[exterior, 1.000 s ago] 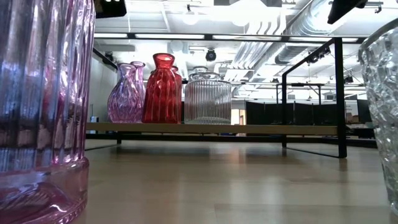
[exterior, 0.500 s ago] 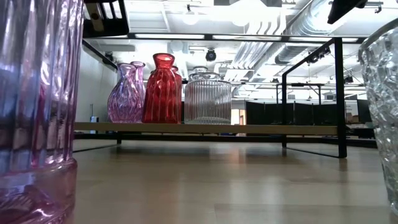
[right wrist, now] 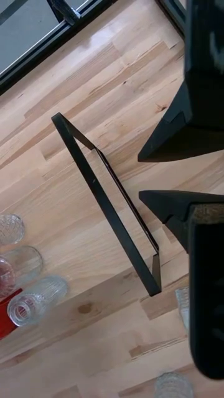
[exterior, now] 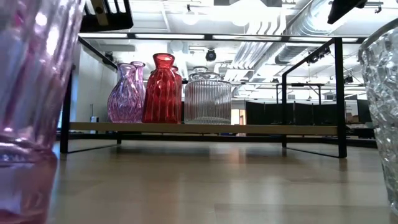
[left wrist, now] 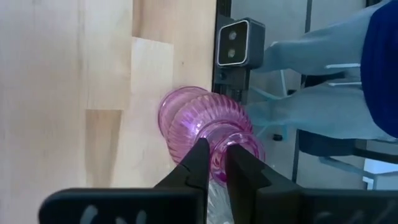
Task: Sort vases onto shelf
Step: Put the pink vase aligned with the other pink vases on the shelf
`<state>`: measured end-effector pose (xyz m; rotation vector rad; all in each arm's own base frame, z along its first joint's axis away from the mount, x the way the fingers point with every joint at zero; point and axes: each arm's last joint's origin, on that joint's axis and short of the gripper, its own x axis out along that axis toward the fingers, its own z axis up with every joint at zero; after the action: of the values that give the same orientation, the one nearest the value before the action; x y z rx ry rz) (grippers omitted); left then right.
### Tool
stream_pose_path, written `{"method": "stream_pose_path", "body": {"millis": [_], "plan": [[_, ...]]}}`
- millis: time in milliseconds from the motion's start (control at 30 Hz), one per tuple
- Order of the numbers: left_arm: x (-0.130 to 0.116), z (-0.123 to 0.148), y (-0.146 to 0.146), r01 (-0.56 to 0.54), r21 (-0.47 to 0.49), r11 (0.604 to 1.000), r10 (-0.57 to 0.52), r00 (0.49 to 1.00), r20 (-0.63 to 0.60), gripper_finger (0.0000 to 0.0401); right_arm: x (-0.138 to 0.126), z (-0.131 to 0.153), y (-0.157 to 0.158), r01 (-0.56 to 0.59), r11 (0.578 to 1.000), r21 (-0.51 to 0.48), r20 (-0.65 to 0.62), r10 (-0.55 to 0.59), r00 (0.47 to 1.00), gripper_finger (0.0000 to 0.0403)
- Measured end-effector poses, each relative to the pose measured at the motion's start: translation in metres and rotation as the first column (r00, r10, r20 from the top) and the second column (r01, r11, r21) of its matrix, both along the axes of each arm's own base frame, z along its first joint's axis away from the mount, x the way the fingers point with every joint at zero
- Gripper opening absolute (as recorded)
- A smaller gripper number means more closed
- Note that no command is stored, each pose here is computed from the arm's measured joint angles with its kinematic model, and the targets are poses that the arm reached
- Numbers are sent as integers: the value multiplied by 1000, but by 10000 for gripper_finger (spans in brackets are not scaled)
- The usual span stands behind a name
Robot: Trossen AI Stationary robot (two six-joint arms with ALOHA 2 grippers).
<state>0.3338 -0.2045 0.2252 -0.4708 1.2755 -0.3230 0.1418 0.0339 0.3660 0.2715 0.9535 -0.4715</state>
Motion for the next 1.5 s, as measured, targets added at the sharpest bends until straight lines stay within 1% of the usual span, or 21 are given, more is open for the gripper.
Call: {"method": "stream_pose_path", "body": {"millis": [233, 500, 567, 767, 833, 933, 1100, 1367, 1500], "plan": [[-1, 0, 0, -1, 3, 1000, 1, 1000, -2, 24, 0, 0, 0, 0, 1000, 0, 0, 0, 1000, 64], [-3, 3, 3, -2, 10, 1000, 2, 1000, -13, 19, 0, 0, 0, 0, 1000, 0, 0, 0, 1000, 64], [-7, 7, 7, -10, 26, 1000, 11, 1000, -25, 19, 0, 0, 0, -2, 1000, -1, 0, 2, 1000, 64], [-20, 20, 26, -53, 124, 991, 63, 995, -78, 19, 0, 0, 0, -8, 1000, -4, -2, 8, 1000, 64], [-23, 24, 32, -62, 142, 988, 74, 994, -80, 19, 0, 0, 0, -9, 1000, -5, -3, 9, 1000, 64], [-23, 30, 39, -73, 150, 986, 84, 994, -67, 19, 0, 0, 0, -9, 1000, -5, -2, 9, 1000, 64], [-20, 31, 49, -73, 159, 985, 84, 994, -65, 19, 0, 0, 0, -9, 1000, -5, -3, 9, 1000, 64], [-21, 29, 67, -55, 225, 973, 83, 990, -114, 19, 0, 0, 0, -9, 1000, -5, -3, 9, 1000, 64], [-21, 36, 76, -80, 245, 966, 103, 991, -81, 19, 0, 0, 0, -10, 1000, -6, -3, 9, 1000, 64]]}}
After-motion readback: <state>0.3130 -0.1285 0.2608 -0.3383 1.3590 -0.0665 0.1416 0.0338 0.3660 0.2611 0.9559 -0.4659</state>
